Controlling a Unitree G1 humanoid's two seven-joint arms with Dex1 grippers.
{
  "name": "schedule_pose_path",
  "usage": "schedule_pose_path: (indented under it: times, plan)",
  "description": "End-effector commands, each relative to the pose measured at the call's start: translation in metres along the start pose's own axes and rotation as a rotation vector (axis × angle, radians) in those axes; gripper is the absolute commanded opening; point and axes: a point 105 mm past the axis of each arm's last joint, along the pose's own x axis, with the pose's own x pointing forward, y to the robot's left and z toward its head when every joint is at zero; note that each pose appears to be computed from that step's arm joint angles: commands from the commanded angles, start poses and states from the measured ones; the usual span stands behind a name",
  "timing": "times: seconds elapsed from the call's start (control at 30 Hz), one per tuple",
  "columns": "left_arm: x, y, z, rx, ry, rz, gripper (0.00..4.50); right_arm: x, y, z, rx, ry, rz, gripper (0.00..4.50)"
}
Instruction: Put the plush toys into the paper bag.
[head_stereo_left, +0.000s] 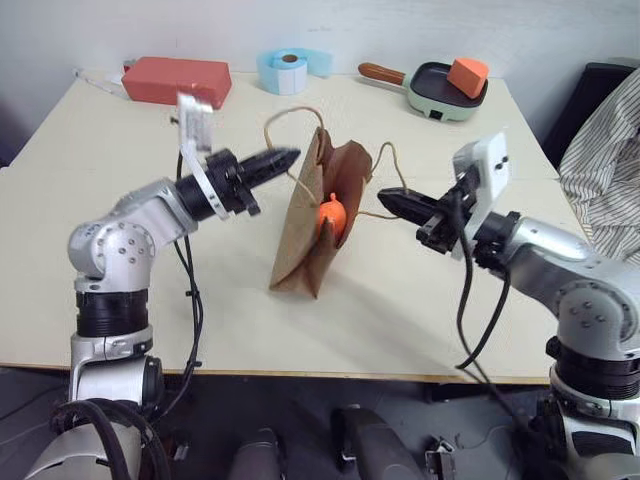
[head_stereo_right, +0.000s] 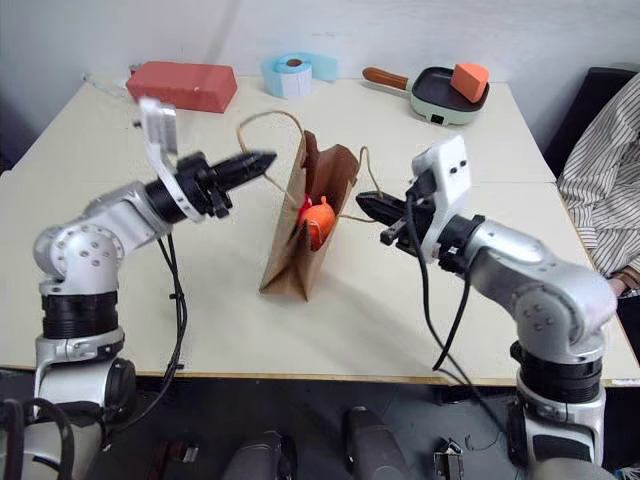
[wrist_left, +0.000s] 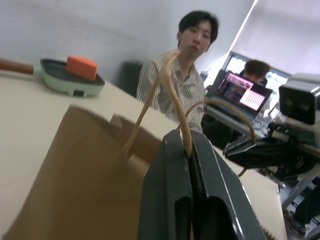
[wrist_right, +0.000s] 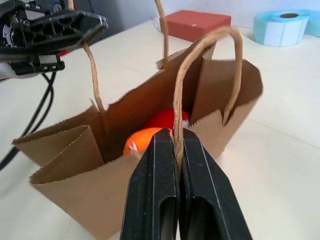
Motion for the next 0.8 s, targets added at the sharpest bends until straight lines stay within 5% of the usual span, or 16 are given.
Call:
schedule_pose_path:
  times: [0.03, 0.2, 0.37, 0.5, 0.67, 0.73, 0.8]
  plan:
    - [-0.008, -0.003, 0.015, 0.064, -0.031, -0.01, 0.0, 0.001, 0.014, 0.028, -0.127, -0.132, 0.026, 0.02]
    - [-0.017, -0.005, 0.02, 0.076, -0.043, 0.002, 0.0, 0.006, 0.023, 0.04, -0.152, -0.188, 0.073, 0.02]
    - [-0.036, -0.019, 0.034, 0.1, -0.059, 0.0, 1.32, 0.003, 0.029, 0.041, -0.129, -0.195, 0.132, 0.0]
    - [-0.047, -0.036, 0.039, 0.111, -0.056, -0.019, 2.47, -0.001, 0.031, 0.04, -0.118, -0.17, 0.157, 0.9]
    - [-0.053, -0.058, 0.038, 0.115, -0.032, -0.063, 4.01, -0.005, 0.034, 0.036, -0.178, -0.11, 0.174, 2.61]
    - [-0.057, -0.064, 0.039, 0.113, -0.029, -0.07, 4.47, -0.009, 0.036, 0.035, -0.2, -0.094, 0.185, 2.62]
    - [-0.063, -0.067, 0.039, 0.111, -0.025, -0.059, 4.47, -0.014, 0.034, 0.036, -0.218, -0.081, 0.179, 2.62]
